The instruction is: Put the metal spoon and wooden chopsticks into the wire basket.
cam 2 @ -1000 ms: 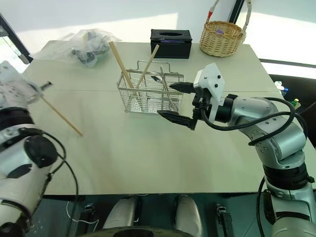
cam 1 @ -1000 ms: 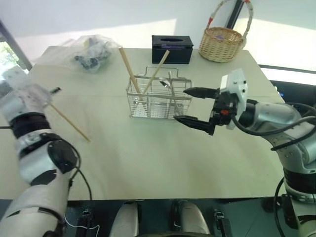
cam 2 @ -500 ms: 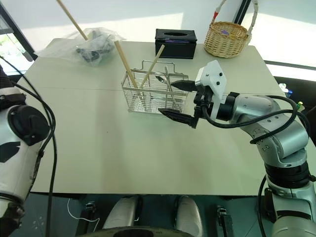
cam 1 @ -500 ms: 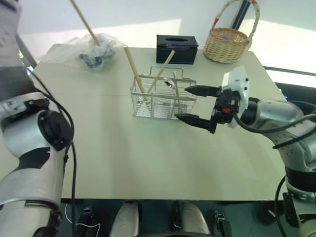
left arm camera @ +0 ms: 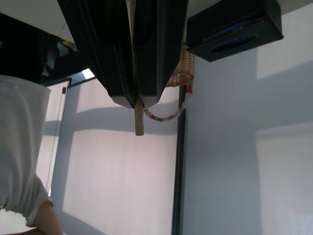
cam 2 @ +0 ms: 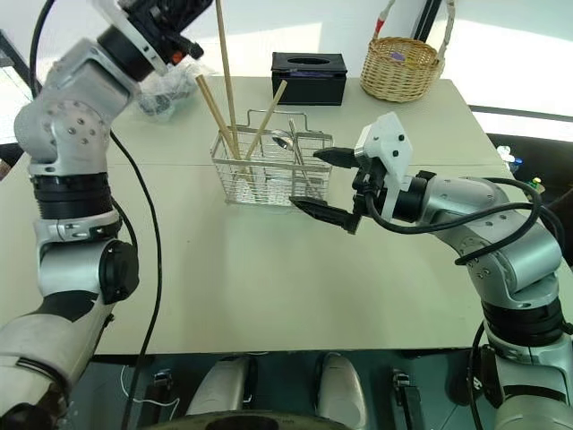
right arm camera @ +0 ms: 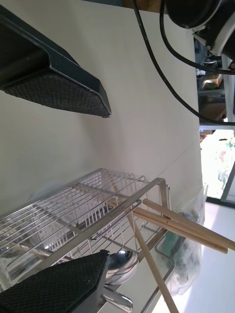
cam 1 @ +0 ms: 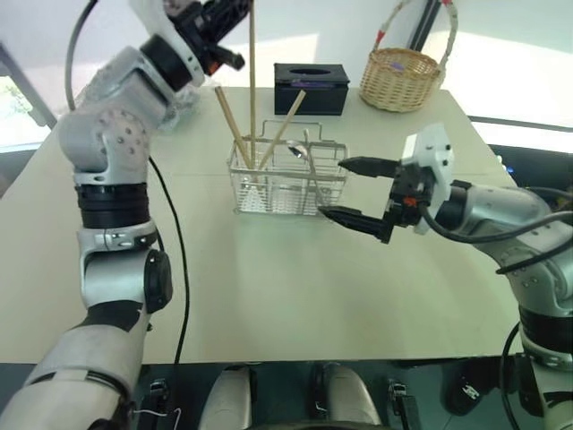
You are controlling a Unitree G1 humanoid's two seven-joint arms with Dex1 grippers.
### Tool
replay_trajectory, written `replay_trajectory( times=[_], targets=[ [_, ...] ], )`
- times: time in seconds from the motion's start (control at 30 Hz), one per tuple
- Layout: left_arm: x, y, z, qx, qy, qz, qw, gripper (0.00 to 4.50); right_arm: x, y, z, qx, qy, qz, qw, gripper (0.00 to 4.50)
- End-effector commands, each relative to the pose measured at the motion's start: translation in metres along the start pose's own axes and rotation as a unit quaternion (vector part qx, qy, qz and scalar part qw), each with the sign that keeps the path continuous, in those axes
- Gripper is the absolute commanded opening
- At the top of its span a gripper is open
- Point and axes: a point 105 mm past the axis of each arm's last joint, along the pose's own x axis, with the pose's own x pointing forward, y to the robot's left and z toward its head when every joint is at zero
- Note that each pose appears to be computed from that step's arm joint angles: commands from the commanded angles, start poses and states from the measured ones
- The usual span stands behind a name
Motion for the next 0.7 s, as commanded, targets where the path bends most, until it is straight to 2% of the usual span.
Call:
replay_trajectory(
  times=[0.03, 0.17, 0.2, 0.27, 0.37, 0.5, 0.6, 0.7],
  targets=[
    [-0.001, -0.002, 0.003, 0.028, -0.013, -0.001, 1.000, 0.04, -0.006, 0.001, 0.014, -0.025, -0.020, -0.009, 0.999, 4.50],
    [-0.004, -0.004, -0.023, 0.026, 0.010, 0.003, 1.000, 0.04, -0.005, 0.000, 0.015, -0.023, -0.022, -0.010, 0.999, 4.50],
    [-0.006, -0.004, -0.030, 0.025, 0.014, 0.007, 1.000, 0.34, -0.005, 0.000, 0.015, -0.022, -0.023, -0.010, 0.999, 4.50],
    [-0.010, -0.004, -0.040, 0.012, 0.015, 0.013, 1.000, 0.96, -0.004, 0.000, 0.016, -0.022, -0.024, -0.009, 0.999, 4.50],
    [-0.015, -0.003, -0.043, -0.006, 0.011, 0.025, 1.000, 2.41, -0.004, 0.000, 0.016, -0.022, -0.025, -0.009, 0.999, 4.50],
    [-0.021, 0.003, -0.023, 0.001, -0.007, 0.049, 0.999, 4.37, -0.004, -0.003, 0.017, -0.025, -0.025, -0.014, 0.999, 4.50],
    [-0.028, 0.001, 0.000, 0.035, -0.021, 0.044, 0.998, 4.37, -0.003, -0.006, 0.017, -0.024, -0.026, -0.019, 0.999, 4.50],
    [-0.039, -0.001, 0.012, 0.070, 0.005, 0.024, 0.997, 4.37, -0.003, -0.009, 0.016, -0.023, -0.027, -0.022, 0.999, 4.50]
  ],
)
